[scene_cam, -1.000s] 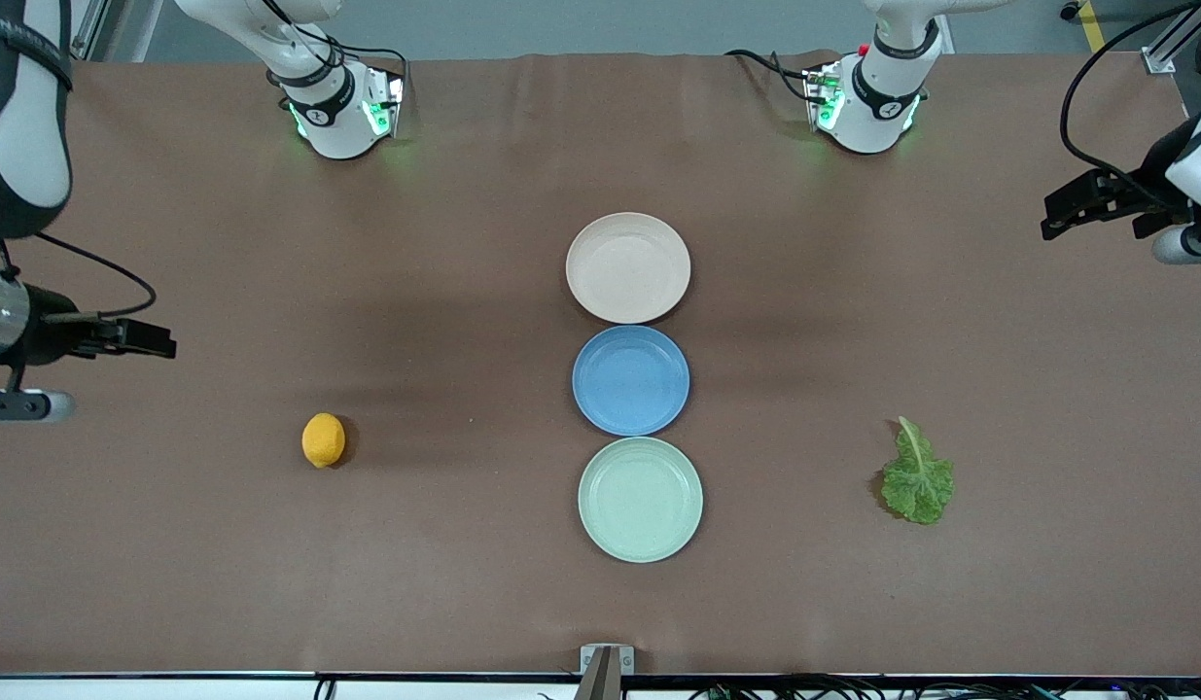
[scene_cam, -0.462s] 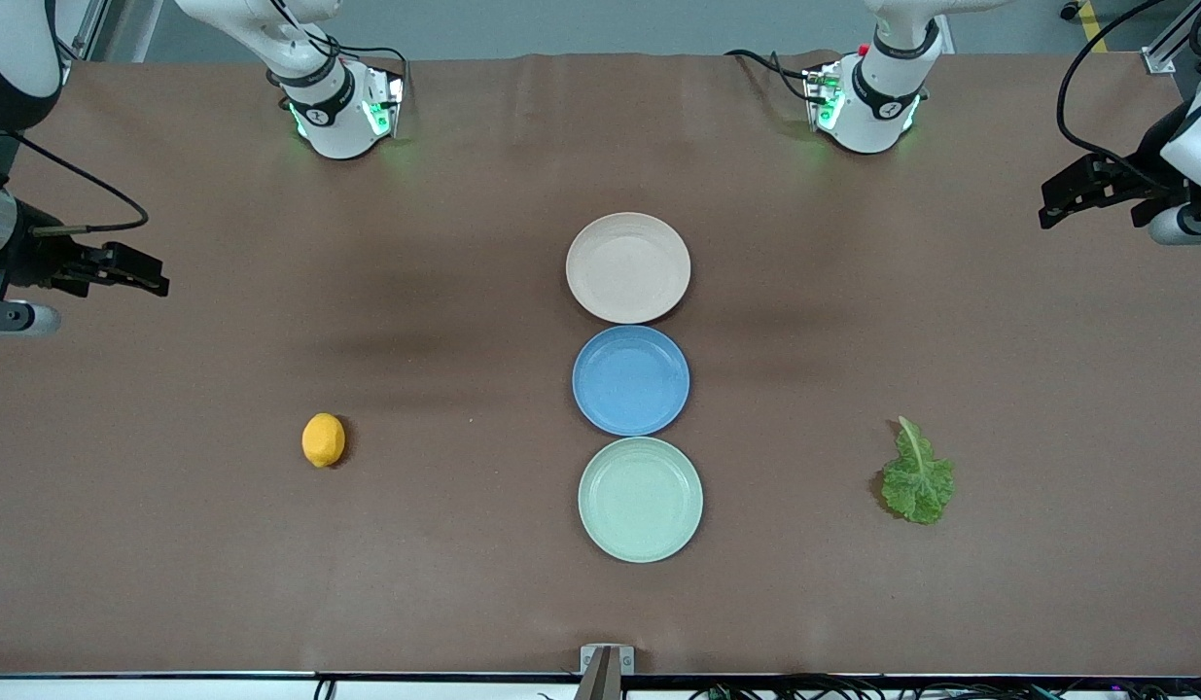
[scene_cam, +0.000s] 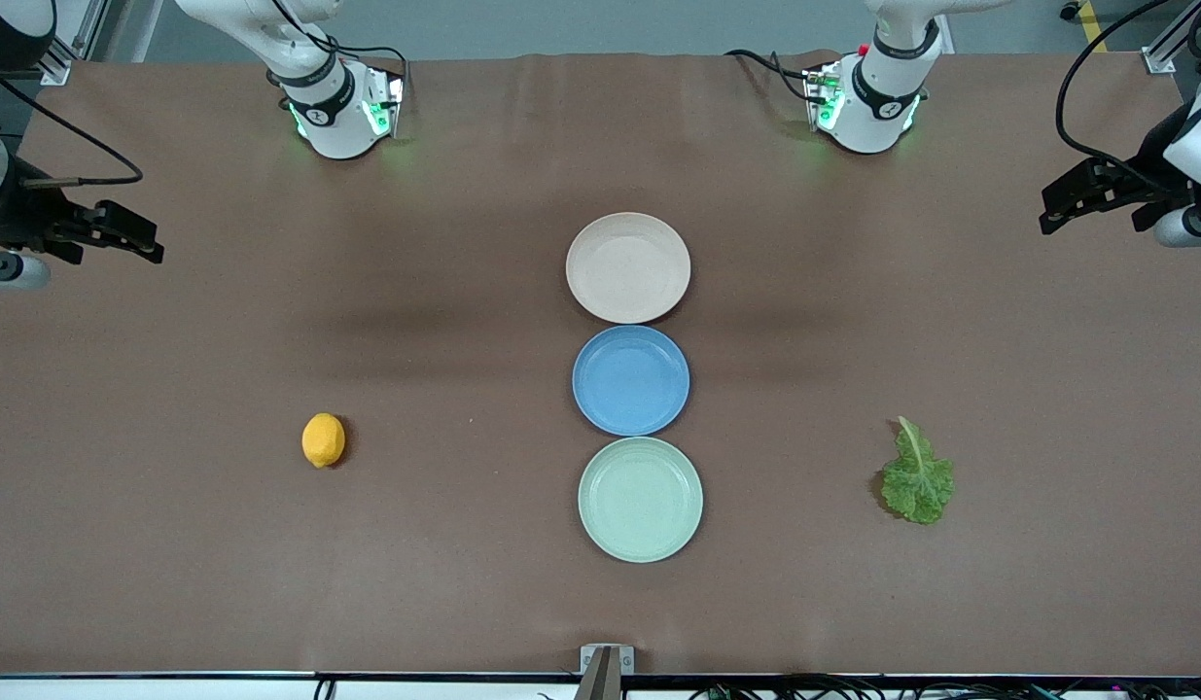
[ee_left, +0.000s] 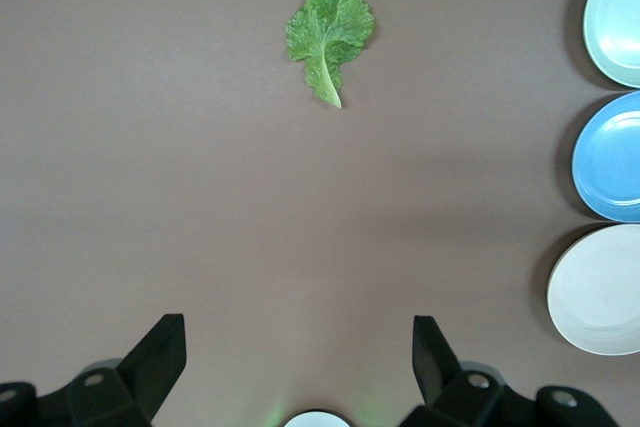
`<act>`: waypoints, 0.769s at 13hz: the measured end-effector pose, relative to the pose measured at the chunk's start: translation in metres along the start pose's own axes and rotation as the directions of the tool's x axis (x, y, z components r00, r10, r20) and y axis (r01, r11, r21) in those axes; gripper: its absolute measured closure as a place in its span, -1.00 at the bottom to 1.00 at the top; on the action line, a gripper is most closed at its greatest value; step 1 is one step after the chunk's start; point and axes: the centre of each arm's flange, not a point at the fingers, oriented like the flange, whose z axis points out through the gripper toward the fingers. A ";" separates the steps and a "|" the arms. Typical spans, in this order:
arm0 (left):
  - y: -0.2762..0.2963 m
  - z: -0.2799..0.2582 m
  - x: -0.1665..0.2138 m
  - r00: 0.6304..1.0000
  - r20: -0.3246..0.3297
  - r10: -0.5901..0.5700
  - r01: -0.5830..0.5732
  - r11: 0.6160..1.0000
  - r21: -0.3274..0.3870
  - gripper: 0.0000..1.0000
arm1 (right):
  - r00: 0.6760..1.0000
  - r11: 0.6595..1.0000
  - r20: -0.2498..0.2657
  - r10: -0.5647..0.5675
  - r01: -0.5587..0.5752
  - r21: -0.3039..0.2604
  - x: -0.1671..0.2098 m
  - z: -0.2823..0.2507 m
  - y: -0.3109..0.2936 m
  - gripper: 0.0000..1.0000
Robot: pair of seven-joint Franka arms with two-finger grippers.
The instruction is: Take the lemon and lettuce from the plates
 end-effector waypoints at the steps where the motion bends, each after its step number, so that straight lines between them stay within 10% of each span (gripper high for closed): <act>1: 0.001 0.000 0.000 1.000 0.000 0.002 -0.002 1.000 0.000 -1.00 | 1.000 1.000 -0.017 0.000 0.000 0.000 -0.002 -0.005 0.001 -1.00; 10: 0.009 0.005 0.000 1.000 0.009 0.016 -0.016 1.000 0.002 -1.00 | 0.999 1.000 -0.038 0.000 0.000 0.000 -0.005 -0.005 0.001 -1.00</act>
